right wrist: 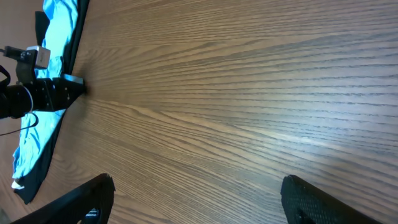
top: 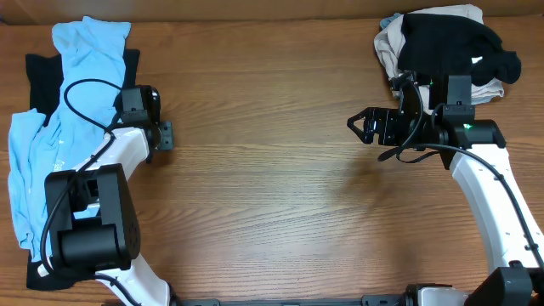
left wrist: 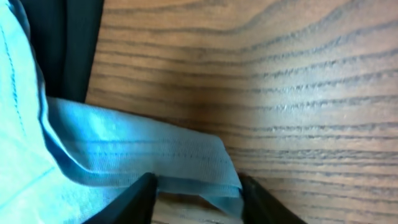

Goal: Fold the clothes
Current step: 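Move left gripper to the light-blue T-shirt and grasp its edge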

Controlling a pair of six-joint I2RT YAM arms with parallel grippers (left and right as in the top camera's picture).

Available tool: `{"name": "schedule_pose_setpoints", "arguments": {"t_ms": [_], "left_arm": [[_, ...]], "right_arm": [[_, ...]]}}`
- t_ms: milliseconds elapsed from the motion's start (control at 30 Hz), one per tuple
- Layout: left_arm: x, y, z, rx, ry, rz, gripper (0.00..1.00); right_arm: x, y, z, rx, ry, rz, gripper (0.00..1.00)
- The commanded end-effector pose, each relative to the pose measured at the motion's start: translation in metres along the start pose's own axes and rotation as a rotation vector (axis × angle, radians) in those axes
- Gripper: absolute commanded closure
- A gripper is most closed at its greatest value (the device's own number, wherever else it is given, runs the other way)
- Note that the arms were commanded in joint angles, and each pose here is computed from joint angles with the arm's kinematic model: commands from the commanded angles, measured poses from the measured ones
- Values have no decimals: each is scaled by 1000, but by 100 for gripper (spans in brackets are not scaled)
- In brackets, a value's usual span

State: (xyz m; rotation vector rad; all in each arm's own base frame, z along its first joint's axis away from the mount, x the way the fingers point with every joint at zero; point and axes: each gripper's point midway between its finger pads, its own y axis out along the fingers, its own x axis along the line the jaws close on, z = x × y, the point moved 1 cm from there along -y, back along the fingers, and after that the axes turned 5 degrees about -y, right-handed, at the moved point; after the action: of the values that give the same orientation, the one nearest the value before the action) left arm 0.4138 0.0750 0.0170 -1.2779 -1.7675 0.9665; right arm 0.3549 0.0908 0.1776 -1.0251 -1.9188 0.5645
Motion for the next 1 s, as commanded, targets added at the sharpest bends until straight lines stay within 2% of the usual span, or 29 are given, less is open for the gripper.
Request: {"name": "schedule_pose_setpoints", "arguments": {"t_ms": [0,167,300,367,433,600,633,767,967], "left_arm": [[6,1,-5,-7,-24,-23,59],[5,1,-10,-26,-63,-20,69],[4,7,-15,-51,-85,-15,74],[2,14,-14,-51,-86,-14,82],[1,21,-10,-41,-95,-15,95],[-5,20,-12,-41,-113,7,96],[-12,10,-21,-60,-109,43,96],[-35,-33,-58,-144,-91,153,96],[-79,-152,-127,-365,-26,341,96]], "right_arm": [[5,-3,-8,-18,-17,-8,11],[5,-3,-8,-18,-17,-7,12],[2,-3,-8,-18,-17,8,14],[1,-3,-8,-18,-17,15,15],[0,-3,-8,-18,-17,19,17],[-2,-3,-9,-20,-18,35,28],[-3,-3,-9,-23,-20,39,31],[-3,-3,-12,-35,-27,38,33],[-2,-3,-13,-38,-28,37,33]]}}
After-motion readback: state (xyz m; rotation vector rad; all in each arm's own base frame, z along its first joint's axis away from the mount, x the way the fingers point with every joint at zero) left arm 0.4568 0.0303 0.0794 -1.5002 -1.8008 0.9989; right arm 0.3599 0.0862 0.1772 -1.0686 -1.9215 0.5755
